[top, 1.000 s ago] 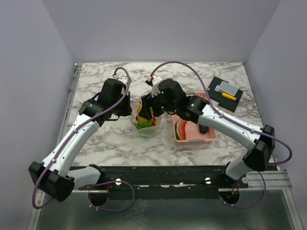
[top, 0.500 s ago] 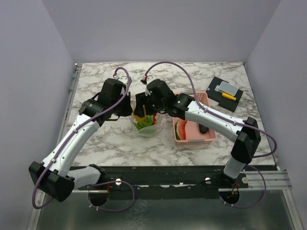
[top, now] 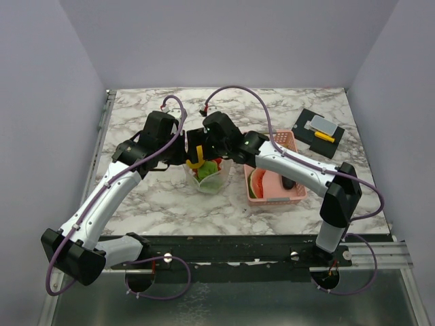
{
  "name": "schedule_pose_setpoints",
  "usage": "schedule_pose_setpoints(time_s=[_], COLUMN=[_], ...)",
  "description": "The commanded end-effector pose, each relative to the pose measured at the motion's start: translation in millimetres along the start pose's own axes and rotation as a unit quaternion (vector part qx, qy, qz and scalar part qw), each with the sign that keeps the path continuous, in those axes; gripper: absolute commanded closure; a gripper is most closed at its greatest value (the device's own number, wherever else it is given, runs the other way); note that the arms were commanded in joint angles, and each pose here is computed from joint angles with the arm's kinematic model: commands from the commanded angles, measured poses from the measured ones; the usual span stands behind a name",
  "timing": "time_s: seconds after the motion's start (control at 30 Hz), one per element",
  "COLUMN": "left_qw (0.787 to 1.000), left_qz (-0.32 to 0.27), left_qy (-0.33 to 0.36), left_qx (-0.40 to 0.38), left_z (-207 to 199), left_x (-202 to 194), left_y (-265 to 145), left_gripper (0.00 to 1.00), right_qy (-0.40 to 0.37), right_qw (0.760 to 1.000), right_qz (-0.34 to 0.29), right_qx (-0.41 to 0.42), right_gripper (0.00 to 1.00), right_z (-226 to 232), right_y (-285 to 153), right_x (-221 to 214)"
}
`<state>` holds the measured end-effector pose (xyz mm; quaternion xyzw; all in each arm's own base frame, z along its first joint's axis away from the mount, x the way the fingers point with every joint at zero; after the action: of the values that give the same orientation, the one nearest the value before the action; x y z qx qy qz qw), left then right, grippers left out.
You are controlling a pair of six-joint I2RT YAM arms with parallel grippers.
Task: Place the food in the zip-top bag and seal the zipper
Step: Place the fake fruit in the zipper food storage bag, then adjust the zipper food storage bag at the center of the board.
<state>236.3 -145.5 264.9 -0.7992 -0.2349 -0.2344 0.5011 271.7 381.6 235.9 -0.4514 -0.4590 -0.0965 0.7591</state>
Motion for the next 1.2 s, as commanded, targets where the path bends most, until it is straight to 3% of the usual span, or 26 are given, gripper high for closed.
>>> schedule_pose_setpoints(time_s=[0.0,0.43,0.63,0.93,1.17], left_qw=[1.000,1.000,1.000,1.000,1.000], left_qz=[0.007,0.005,0.005,0.008,0.018], left_qy=[0.001,0.001,0.000,-0.004,-0.006], left_qx=[-0.002,0.004,0.005,-0.010,0.004], left_z=[0,1,1,-4,5], left_x=[-1,1,2,2,-8], left_y=[-2,1,3,3,19], left_gripper=[1.00,1.00,1.00,1.00,1.00], right_qy=[0.005,-0.007,-0.014,-0.006,0.015], right_qw=[1.000,0.998,0.996,0.983,0.976], right_qz=[-0.018,-0.067,-0.075,-0.030,0.005], right_qx=[-0.009,-0.006,-0.050,-0.179,-0.219], right_gripper=[0.07,0.07,0.08,0.10,0.10], right_z=[1,-5,-23,-75,-103], right_y=[-4,-76,-117,-150,-151], right_x=[8,31,31,-8,-46])
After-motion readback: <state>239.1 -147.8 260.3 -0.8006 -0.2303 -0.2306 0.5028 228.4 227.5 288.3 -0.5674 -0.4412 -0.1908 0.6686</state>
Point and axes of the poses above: each gripper's point midway between its finger pads, its own y axis out along the fingers, its own z axis along the line the jaws close on, x = y × z, the point moved 5 cm from there along -y, back along the fingers, and after that the axes turned 11 degrees about -y, right-handed, at the moved point
